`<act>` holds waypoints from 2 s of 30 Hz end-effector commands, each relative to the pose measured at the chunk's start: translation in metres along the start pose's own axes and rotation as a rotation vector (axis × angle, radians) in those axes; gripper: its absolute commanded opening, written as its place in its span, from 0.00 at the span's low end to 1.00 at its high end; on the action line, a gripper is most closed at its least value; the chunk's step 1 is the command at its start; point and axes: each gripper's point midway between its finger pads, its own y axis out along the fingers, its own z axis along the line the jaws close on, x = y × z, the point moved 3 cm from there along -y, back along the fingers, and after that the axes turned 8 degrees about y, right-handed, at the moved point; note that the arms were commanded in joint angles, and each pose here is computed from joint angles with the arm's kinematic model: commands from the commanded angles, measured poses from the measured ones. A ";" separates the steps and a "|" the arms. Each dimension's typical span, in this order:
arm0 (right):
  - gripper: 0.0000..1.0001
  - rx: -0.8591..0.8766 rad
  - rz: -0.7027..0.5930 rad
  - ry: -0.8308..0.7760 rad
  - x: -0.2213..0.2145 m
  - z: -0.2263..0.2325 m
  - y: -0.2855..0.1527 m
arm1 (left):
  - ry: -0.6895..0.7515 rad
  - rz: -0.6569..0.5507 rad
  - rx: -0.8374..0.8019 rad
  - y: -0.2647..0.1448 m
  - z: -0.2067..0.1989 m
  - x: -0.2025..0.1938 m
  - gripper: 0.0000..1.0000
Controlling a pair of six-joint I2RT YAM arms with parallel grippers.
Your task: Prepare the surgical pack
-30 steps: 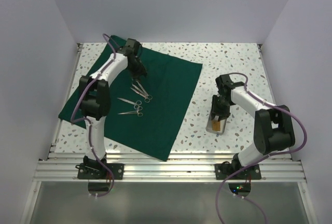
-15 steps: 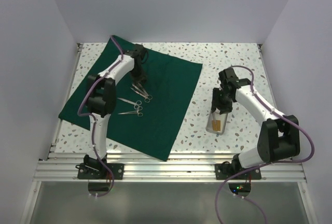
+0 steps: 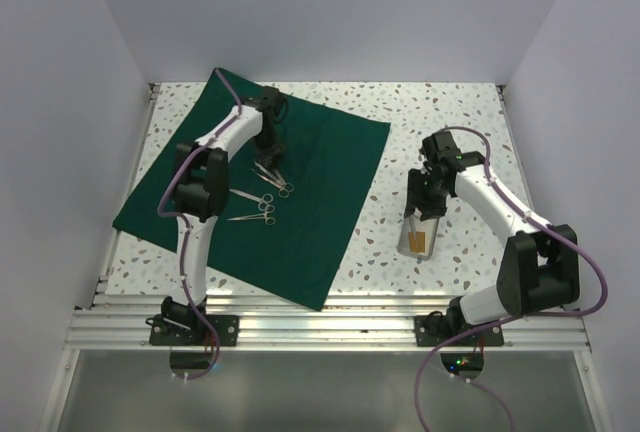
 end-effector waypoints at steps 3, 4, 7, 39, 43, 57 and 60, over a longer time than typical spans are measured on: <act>0.48 0.063 -0.015 -0.027 0.005 0.012 -0.010 | -0.005 -0.046 -0.012 -0.005 -0.003 0.015 0.12; 0.48 0.083 -0.012 -0.036 0.006 0.015 -0.011 | 0.004 -0.050 -0.024 -0.010 -0.004 0.016 0.01; 0.54 0.202 0.003 -0.069 0.011 0.040 -0.021 | 0.072 -0.067 -0.113 -0.043 -0.013 0.019 0.00; 0.54 0.686 0.053 -0.119 -0.007 0.223 -0.016 | 0.173 0.111 -0.792 -0.190 -0.069 -0.115 0.00; 0.45 0.654 0.078 -0.123 -0.004 0.226 0.001 | 0.188 0.119 -0.793 -0.187 -0.069 -0.117 0.00; 0.00 0.412 0.065 -0.059 -0.001 0.149 0.001 | 0.145 -0.016 -0.742 -0.157 -0.024 -0.045 0.60; 0.00 0.229 0.018 -0.050 -0.003 0.093 -0.008 | 0.089 -0.030 -0.671 -0.135 -0.006 -0.027 0.57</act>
